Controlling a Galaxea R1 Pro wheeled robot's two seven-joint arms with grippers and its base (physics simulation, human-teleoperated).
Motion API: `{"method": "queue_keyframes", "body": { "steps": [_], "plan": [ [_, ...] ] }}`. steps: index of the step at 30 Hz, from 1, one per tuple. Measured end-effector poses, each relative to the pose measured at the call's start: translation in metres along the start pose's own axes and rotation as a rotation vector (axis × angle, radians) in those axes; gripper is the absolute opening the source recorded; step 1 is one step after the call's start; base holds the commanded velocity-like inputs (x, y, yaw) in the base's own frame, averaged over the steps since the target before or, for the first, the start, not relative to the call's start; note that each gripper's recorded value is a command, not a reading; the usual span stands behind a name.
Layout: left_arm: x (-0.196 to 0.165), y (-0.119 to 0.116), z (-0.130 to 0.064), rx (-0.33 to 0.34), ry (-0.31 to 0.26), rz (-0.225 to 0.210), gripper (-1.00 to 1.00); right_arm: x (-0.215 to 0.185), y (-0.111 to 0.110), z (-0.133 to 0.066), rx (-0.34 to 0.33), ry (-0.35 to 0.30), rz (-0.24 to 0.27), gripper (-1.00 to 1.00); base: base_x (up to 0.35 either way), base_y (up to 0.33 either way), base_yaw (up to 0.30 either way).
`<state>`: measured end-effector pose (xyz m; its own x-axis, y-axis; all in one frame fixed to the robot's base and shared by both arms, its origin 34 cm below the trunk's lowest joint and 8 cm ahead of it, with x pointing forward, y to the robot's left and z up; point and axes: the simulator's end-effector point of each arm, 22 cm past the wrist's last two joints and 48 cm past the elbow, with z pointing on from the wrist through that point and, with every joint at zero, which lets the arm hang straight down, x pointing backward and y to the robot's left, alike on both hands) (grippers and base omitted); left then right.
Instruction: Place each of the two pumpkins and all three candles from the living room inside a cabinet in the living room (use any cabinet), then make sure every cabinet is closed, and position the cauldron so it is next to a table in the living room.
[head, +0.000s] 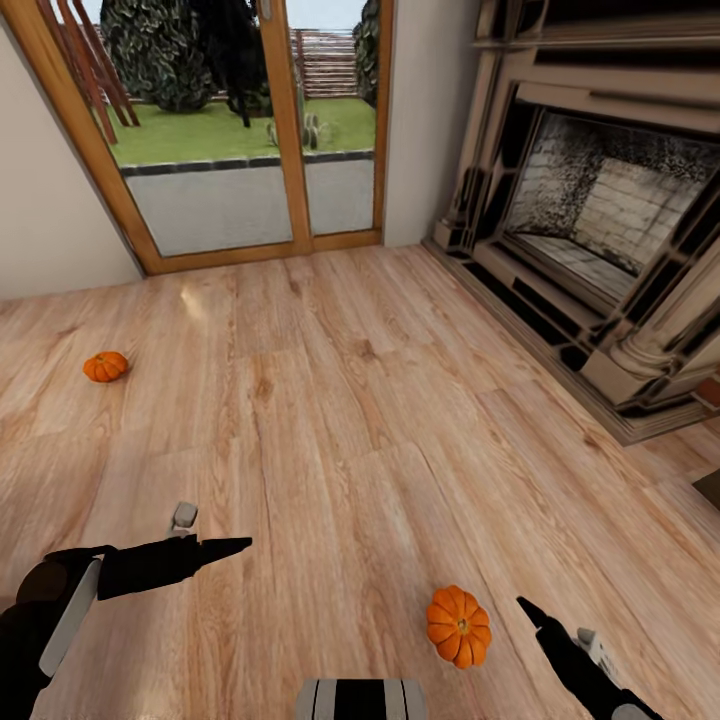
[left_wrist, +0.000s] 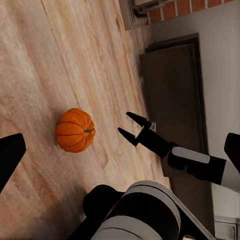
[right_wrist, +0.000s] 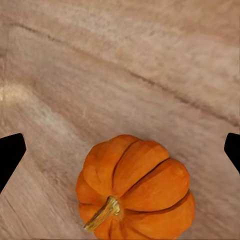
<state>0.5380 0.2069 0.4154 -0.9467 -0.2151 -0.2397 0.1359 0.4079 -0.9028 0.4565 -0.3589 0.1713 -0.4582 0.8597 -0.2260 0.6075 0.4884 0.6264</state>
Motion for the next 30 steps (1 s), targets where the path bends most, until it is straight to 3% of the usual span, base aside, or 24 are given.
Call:
{"method": "queue_keyframes", "body": {
  "steps": [4,8,15,19,25,28,30],
  "plan": [
    [0.003,0.007,0.002,-0.002,0.006,-0.015,1.00,-0.002,0.020,0.015,-0.031,0.014,-0.029,1.00,0.000,0.000,0.000],
    [0.006,0.014,0.004,-0.007,0.012,-0.029,1.00,0.001,0.035,0.030,-0.039,0.049,-0.090,1.00,0.000,0.000,0.000],
    [0.013,0.025,0.008,-0.011,0.024,-0.056,1.00,0.018,0.002,0.041,0.124,0.083,-0.109,1.00,0.000,0.000,0.000],
    [0.016,0.033,0.010,-0.016,0.030,-0.071,1.00,0.023,-0.011,0.042,0.163,0.094,-0.109,1.00,0.000,0.000,0.000],
    [0.019,0.038,0.010,-0.020,0.035,-0.081,1.00,0.032,-0.016,0.043,0.173,0.125,-0.104,1.00,0.000,0.000,0.000],
    [0.019,0.038,0.010,-0.019,0.035,-0.082,1.00,0.036,-0.006,0.047,0.154,0.159,-0.096,1.00,0.000,0.000,0.000],
    [0.019,0.038,0.011,-0.019,0.035,-0.082,1.00,0.037,0.000,0.050,0.146,0.179,-0.119,1.00,0.000,0.000,0.000]
  ]
}}
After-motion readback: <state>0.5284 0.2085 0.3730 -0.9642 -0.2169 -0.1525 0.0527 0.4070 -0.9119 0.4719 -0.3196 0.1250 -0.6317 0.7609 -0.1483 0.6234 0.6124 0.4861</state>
